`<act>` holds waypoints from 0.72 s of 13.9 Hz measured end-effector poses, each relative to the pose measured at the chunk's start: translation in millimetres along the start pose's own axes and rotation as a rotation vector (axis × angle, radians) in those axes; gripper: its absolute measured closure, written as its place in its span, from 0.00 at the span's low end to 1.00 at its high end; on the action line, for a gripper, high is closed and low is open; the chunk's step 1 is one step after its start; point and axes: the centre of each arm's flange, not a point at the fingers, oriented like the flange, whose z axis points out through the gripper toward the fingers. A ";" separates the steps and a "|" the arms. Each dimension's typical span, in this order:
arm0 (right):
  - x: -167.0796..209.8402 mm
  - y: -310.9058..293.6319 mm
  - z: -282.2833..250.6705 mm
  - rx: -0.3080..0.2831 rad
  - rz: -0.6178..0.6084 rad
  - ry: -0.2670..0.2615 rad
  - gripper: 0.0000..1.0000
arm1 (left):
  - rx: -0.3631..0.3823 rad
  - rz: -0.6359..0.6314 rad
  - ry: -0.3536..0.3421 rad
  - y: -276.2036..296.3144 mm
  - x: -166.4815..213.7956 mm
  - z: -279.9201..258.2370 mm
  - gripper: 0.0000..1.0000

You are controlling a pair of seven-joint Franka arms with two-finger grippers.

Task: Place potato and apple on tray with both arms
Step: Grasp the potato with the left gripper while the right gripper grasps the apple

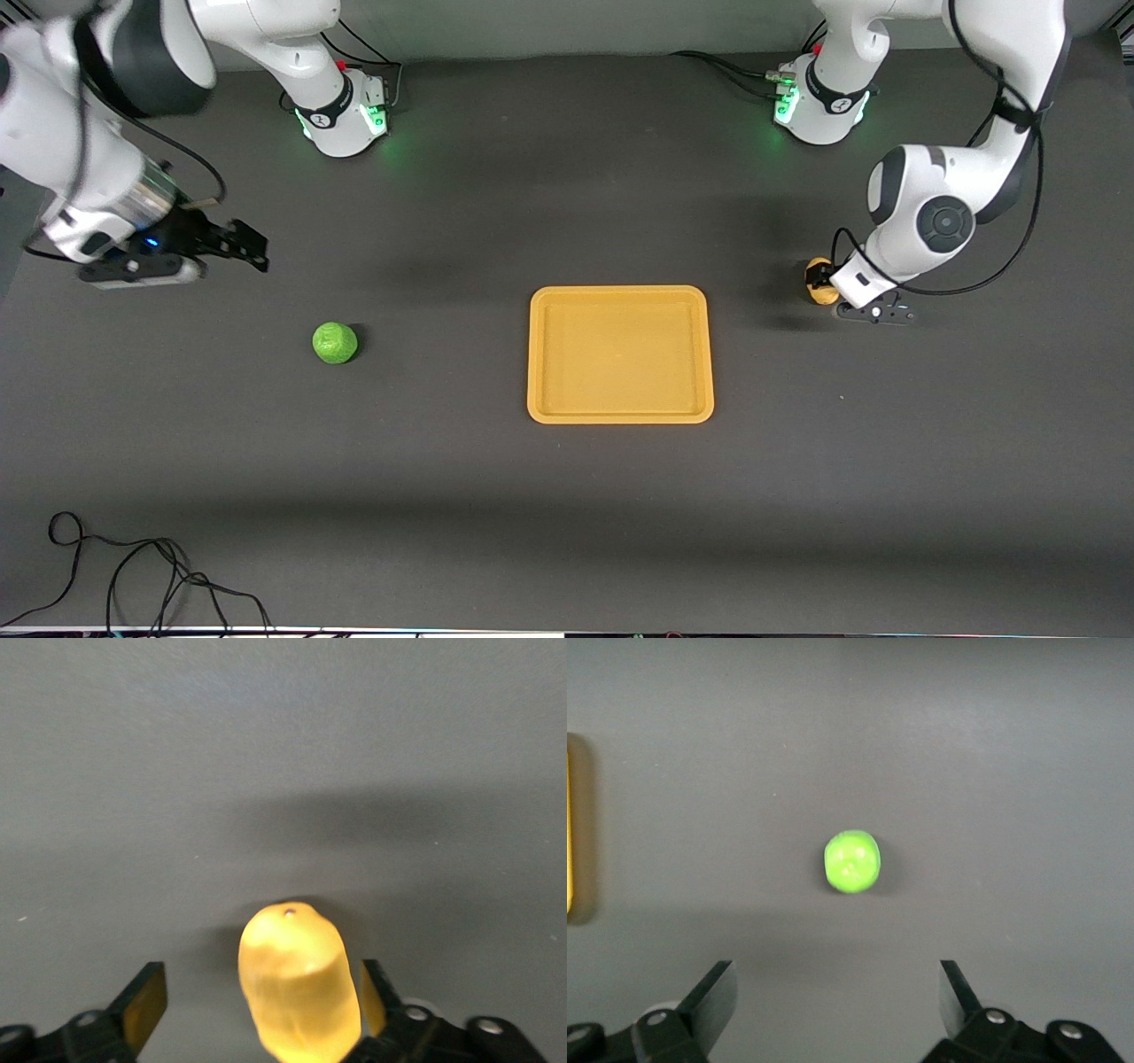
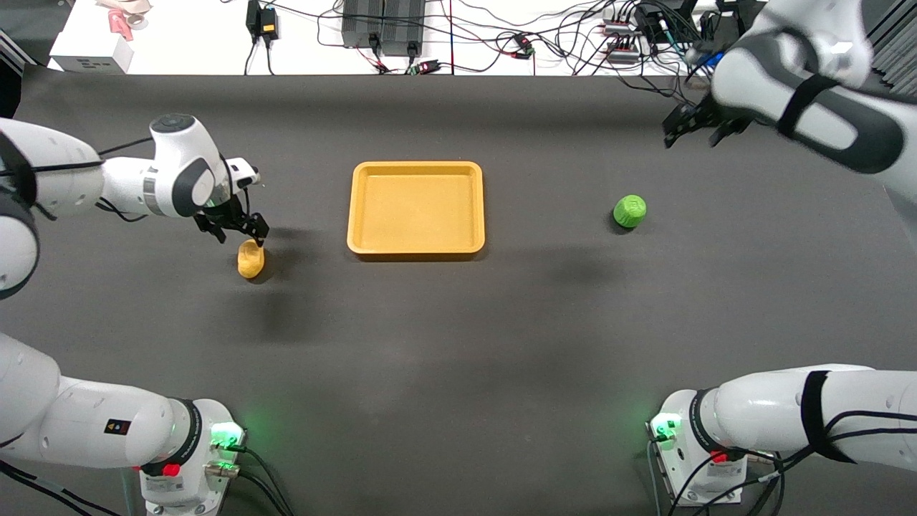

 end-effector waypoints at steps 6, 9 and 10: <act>-14.5 -9.3 166.2 -0.003 -0.023 0.078 0.00 | 0.002 -0.009 -0.028 8.2 3.7 26.2 0.44; -17.1 -7.2 210.4 -0.007 -0.021 0.082 0.00 | 0.000 -0.037 -0.044 36.1 21.8 -13.7 0.44; -17.1 -5.7 219.5 -0.008 -0.018 0.087 0.00 | -0.014 -0.056 -0.026 52.3 35.8 -38.7 0.44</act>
